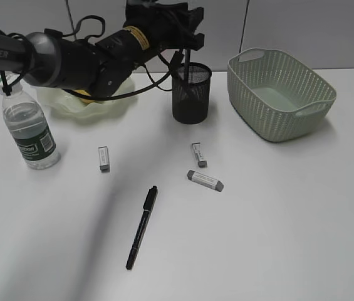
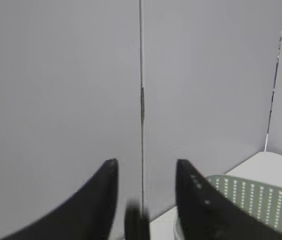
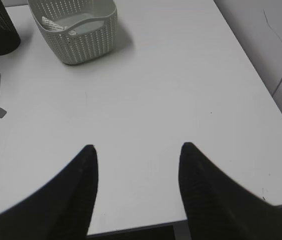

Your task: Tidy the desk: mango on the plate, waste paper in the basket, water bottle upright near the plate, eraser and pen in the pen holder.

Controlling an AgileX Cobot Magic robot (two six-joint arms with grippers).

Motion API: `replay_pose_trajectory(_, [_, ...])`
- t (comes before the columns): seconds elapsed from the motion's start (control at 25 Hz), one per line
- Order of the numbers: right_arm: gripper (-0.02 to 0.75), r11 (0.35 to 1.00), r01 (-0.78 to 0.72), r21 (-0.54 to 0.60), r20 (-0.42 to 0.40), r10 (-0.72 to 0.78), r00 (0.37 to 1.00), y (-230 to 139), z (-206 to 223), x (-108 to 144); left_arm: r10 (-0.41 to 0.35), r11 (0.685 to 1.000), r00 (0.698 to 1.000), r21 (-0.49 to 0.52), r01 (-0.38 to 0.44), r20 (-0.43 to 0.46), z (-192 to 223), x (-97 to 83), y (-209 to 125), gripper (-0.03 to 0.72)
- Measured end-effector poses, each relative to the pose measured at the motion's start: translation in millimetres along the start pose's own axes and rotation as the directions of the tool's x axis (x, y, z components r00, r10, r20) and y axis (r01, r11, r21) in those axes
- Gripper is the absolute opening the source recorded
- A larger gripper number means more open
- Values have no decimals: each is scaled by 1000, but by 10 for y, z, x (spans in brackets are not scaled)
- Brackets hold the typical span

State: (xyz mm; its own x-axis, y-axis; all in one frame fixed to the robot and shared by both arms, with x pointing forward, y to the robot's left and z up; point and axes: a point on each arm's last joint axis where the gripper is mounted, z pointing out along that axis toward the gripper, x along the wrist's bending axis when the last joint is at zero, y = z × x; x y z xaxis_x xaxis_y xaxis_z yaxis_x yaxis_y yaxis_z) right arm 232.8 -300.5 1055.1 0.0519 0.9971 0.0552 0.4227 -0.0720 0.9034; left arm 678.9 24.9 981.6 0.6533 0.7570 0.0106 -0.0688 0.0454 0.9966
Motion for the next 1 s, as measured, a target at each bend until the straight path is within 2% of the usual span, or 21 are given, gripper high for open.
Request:
replay_pose_trajectory(0.12, [421, 1000, 0, 0, 0, 0, 1000, 0, 0, 0, -17, 1000, 1000, -6, 17, -1, 0, 1, 6, 496])
replay_pose_trajectory(0.24, [421, 1000, 0, 0, 0, 0, 1000, 0, 0, 0, -26, 1000, 1000, -13, 26, -1, 0, 1, 12, 582])
replay_pose_trajectory(0.36, [421, 1000, 0, 0, 0, 0, 1000, 0, 0, 0, -24, 1000, 1000, -13, 24, 0, 1, 1, 23, 591])
replay_pose_trajectory(0.48, [421, 1000, 0, 0, 0, 0, 1000, 0, 0, 0, -2, 999, 1000, 51, 3, -10, -14, 6, 88, 591])
replay_pose_trajectory(0.64, [421, 1000, 0, 0, 0, 0, 1000, 0, 0, 0, 23, 986, 998, 169, -14, -52, -122, 27, 505, 589])
replay_pose_trajectory(0.8, [421, 1000, 0, 0, 0, 0, 1000, 0, 0, 0, 25, 949, 986, 315, 29, -165, -393, 78, 1053, 589])
replay_pose_trajectory(1.0, [421, 1000, 0, 0, 0, 0, 1000, 0, 0, 0, 80, 873, 953, 483, 75, -293, -859, 152, 1580, 577])
